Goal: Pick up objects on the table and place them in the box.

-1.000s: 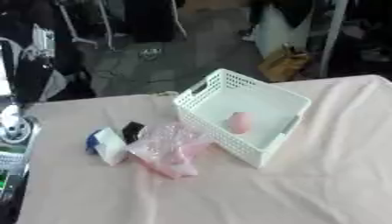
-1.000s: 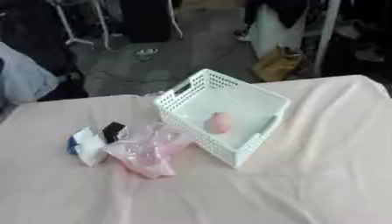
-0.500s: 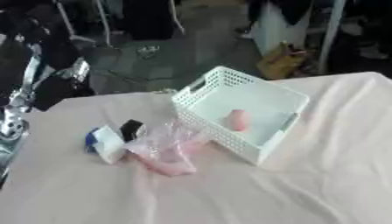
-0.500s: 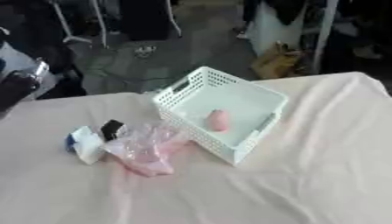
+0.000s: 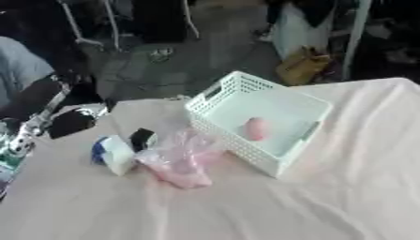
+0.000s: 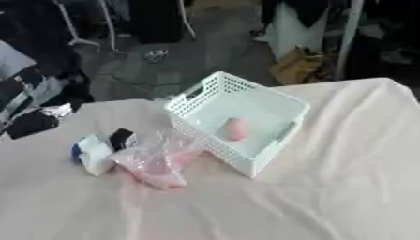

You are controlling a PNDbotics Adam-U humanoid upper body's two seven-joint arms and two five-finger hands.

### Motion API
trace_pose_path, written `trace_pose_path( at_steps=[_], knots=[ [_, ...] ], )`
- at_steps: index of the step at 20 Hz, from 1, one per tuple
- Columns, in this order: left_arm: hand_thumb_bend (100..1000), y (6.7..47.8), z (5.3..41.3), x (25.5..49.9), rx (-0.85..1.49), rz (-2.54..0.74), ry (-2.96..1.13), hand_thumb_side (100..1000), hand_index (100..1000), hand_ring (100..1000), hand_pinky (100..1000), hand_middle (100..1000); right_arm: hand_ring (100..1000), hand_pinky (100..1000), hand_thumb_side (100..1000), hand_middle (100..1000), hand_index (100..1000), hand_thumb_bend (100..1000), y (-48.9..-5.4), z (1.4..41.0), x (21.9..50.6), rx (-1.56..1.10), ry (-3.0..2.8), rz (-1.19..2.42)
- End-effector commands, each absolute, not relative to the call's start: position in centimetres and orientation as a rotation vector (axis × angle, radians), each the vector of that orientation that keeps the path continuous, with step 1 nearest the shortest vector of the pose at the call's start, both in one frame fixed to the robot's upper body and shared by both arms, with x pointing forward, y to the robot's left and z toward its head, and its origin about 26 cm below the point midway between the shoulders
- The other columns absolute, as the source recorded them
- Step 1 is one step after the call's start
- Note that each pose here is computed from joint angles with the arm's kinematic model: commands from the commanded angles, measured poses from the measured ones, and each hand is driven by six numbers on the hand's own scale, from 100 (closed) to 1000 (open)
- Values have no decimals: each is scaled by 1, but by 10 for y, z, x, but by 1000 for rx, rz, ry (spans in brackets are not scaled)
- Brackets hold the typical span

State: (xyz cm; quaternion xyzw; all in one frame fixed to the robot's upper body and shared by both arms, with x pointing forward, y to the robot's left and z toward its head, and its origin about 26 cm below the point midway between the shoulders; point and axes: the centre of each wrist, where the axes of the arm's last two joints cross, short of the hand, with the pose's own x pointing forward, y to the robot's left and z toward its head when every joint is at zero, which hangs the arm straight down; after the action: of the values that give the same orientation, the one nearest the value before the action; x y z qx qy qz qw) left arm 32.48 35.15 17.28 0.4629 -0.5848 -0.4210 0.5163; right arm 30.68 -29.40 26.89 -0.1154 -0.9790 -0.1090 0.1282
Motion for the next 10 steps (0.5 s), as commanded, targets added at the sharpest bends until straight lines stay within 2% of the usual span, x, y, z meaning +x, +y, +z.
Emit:
trace_pose_path(
  at_steps=[1, 5, 10],
  knots=[
    [664, 363, 171, 325, 1070, -1016, -1372, 759, 1000, 1000, 1000, 1000, 927, 852, 800, 835, 841, 100, -294, 277, 303, -330, -2877, -285],
    [701, 369, 145, 326, 964, -1024, -1291, 723, 1000, 1000, 1000, 1000, 927, 852, 800, 834, 840, 100, -293, 278, 304, -326, -2877, -287],
    [742, 374, 121, 326, 945, -954, -1308, 729, 1000, 1000, 1000, 1000, 927, 852, 799, 834, 839, 100, -293, 278, 304, -319, -2875, -289]
  ],
)
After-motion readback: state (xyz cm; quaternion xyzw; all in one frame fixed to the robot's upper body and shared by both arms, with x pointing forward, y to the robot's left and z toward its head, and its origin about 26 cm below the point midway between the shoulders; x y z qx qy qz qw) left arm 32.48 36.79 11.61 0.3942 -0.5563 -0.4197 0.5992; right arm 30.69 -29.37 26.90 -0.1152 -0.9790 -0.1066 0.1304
